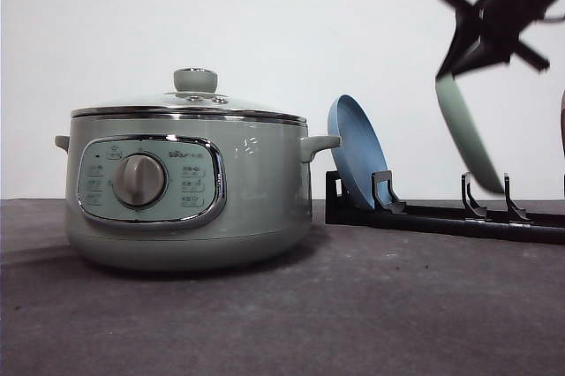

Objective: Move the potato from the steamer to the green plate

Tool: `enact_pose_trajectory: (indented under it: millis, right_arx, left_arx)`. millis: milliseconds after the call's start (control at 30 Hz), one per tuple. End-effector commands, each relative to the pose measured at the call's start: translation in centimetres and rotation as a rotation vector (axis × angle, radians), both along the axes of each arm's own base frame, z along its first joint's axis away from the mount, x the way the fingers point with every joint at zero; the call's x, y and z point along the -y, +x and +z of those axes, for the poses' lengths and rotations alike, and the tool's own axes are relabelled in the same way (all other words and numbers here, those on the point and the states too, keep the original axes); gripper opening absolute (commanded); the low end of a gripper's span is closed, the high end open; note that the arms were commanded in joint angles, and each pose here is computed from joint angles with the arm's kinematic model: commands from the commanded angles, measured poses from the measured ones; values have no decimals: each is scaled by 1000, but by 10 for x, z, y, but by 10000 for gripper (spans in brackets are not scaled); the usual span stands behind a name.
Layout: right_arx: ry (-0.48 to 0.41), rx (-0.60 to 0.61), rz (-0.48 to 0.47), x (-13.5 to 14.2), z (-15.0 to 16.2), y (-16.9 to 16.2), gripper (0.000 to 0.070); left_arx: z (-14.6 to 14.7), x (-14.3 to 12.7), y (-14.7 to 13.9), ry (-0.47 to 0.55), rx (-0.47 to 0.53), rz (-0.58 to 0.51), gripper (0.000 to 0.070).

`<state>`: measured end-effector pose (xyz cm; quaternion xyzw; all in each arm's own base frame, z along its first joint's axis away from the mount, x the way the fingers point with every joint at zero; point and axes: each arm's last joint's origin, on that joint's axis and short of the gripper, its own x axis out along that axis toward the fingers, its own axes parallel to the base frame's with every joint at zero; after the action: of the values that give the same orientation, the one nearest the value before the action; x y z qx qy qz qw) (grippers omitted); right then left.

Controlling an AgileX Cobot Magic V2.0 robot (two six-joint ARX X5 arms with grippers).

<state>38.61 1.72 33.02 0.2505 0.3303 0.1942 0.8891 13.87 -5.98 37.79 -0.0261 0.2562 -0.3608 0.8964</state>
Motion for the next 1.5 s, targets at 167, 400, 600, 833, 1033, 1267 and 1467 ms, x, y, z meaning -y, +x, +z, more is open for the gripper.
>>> enact_pose_trajectory:
  millis: [167, 400, 600, 833, 1033, 1267, 1467]
  right_arx:
    - [39, 216, 62, -3, 75, -46, 3]
    - [-16, 342, 109, -3, 115, -100, 3]
    - [-184, 327, 185, -14, 122, -149, 3]
    - [-399, 227, 285, -44, 115, -200, 3]
    - [-535, 177, 366, -69, 108, -233, 3]
    - [-691, 79, 407, -94, 85, -252, 3]
    - [-736, -7, 443, -117, 44, -257, 3]
  left_arx:
    - [6, 1, 0, -5, 19, -12, 700]
    - [6, 1, 0, -5, 19, -13, 700]
    - [6, 1, 0, -5, 19, -13, 700]
    - [6, 1, 0, -4, 21, -14, 700]
    - [6, 1, 0, -4, 22, -14, 700]
    - [6, 1, 0, -4, 22, -14, 700]
    - [6, 1, 0, -5, 21, -13, 700]
